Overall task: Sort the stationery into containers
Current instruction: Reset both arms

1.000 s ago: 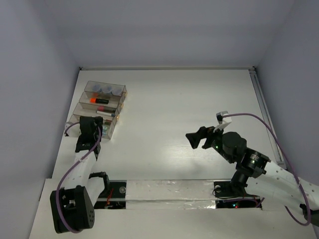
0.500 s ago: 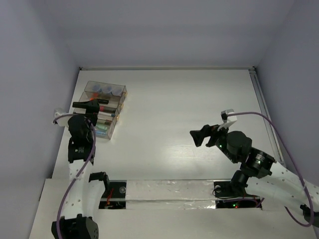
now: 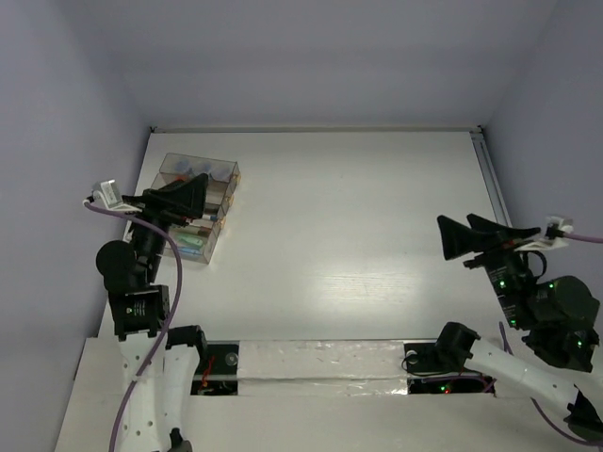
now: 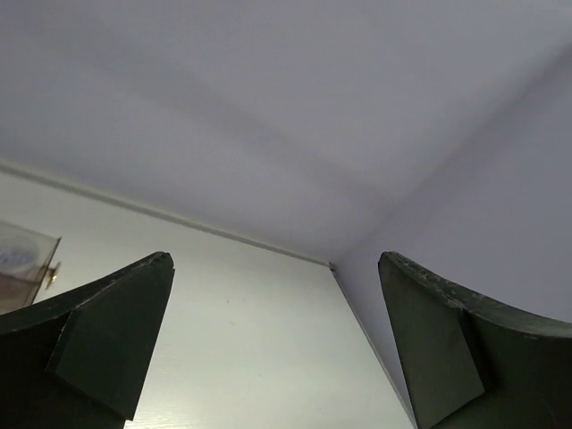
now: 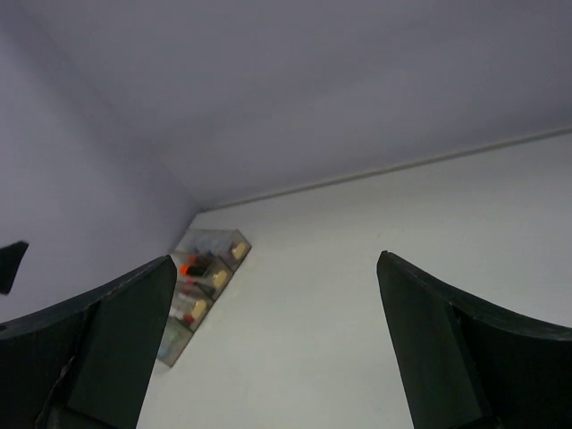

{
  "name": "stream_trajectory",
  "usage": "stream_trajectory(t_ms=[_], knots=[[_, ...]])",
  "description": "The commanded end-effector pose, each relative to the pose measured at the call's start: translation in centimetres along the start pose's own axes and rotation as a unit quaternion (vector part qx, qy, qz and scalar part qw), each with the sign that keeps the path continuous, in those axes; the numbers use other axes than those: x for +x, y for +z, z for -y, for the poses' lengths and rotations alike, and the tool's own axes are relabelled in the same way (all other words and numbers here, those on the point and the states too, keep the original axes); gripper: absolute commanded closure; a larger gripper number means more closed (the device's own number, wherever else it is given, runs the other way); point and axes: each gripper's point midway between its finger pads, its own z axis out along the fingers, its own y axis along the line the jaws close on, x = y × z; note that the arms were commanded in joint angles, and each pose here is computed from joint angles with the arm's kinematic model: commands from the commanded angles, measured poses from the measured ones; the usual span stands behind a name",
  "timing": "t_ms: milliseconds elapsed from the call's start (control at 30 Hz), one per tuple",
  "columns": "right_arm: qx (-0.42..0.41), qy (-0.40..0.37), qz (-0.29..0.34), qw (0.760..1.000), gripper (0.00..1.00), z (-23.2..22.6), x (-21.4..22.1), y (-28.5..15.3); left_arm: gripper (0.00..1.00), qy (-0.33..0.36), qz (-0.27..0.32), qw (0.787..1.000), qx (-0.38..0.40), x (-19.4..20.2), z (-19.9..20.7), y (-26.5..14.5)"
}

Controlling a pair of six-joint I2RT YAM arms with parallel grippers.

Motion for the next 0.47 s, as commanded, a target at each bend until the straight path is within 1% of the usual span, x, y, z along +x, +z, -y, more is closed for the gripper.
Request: stream_trajectory(t_ms=[0, 133, 167, 233, 333, 433], knots=[[0.036, -0.005, 0.049, 0.998, 0.0, 1.3, -3.4, -0.6, 0.01, 0.068, -0.01, 0.991, 0.114, -0.8, 5.3, -1.3], [0.063, -0.005, 0.05, 0.997, 0.0, 1.8, -3.1, 0.1, 0.01, 0.089, -0.041, 0.982, 0.159, 0.6, 7.0, -1.7], [0.062, -0.008, 0.047, 0.997, 0.0, 1.7, -2.7, 0.4, 0.01, 0.101, -0.045, 0.98, 0.168, 0.9, 7.1, -1.8], [0.066, -0.014, 0.037, 0.997, 0.0, 1.3, -1.7, 1.3, 0.01, 0.104, -0.056, 0.977, 0.178, 1.6, 7.3, -1.9], [0.071, -0.02, 0.024, 0.997, 0.0, 0.8, -0.7, 2.4, 0.01, 0.123, -0.057, 0.975, 0.176, 2.0, 7.1, -2.0], [0.071, -0.024, 0.018, 0.997, 0.0, 0.2, -0.2, 3.1, 0.01, 0.133, -0.071, 0.974, 0.171, 2.7, 6.8, -1.9]])
